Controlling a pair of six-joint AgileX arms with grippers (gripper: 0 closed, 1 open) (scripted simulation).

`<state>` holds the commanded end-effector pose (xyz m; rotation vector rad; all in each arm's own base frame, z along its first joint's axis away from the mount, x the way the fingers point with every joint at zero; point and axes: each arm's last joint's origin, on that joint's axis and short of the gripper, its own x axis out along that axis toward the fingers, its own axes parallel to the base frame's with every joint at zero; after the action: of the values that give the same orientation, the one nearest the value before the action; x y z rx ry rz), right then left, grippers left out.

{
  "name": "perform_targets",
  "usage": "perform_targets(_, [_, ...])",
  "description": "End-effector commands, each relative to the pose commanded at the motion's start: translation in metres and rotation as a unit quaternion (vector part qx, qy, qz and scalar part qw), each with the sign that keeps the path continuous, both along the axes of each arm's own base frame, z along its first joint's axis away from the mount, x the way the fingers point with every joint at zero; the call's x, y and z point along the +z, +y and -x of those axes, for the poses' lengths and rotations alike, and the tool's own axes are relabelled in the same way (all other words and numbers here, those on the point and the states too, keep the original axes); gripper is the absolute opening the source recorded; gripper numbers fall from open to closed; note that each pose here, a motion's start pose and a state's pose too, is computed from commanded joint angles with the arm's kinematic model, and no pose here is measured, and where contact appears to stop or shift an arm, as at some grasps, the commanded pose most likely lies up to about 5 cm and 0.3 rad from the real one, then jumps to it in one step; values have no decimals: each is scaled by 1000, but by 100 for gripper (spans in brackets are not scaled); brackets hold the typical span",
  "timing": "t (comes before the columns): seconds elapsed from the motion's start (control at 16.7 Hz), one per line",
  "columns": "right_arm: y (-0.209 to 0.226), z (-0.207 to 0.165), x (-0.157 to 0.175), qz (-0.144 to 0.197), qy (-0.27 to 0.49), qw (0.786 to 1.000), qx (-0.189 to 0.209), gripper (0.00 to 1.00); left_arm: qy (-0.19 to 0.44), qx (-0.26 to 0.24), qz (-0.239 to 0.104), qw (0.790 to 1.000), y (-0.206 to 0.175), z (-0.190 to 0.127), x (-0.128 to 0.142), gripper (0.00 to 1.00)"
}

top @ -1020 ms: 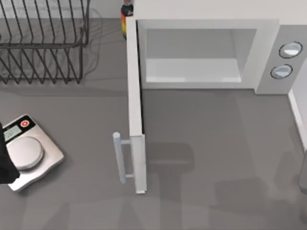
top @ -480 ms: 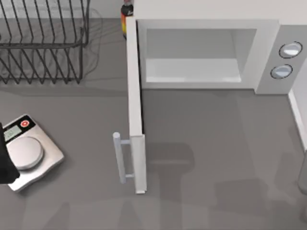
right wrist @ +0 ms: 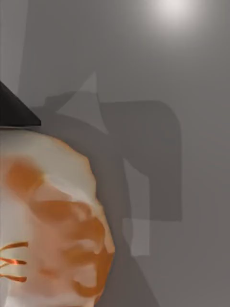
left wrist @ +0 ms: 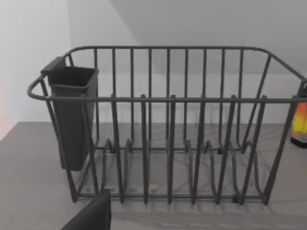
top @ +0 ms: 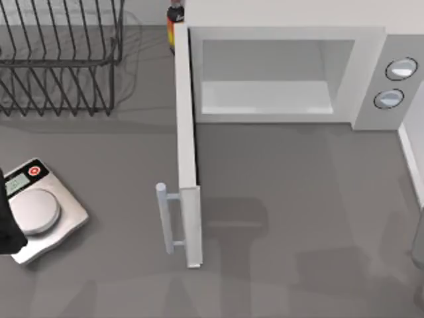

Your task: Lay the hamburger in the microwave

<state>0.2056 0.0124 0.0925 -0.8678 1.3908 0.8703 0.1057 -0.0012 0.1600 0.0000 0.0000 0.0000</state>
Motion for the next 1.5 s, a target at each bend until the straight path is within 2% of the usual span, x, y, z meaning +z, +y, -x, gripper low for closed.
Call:
perform_targets(0.06, [0,0,0,0,0,1000,0,0,0,0,0,1000,0,0,0,100])
perform_targets(0.12, [0,-2,22,-3,-4,1000,-10,0,0,0,0,1000,0,0,0,100])
perform_targets(0.36, [1,-7,38,-3,-7,1000,-7,0,0,0,0,1000,0,0,0,100])
perform_targets(0.84, [0,-2,118,-3,0,1000,-10,0,0,0,0,1000,0,0,0,100])
perform_targets(1.26, [3,-4,121,-1,-7,1000,-10,0,0,0,0,1000,0,0,0,100])
perform_targets(1.5, [32,-37,121,12,-71,997,-12,0,0,0,0,1000,0,0,0,100])
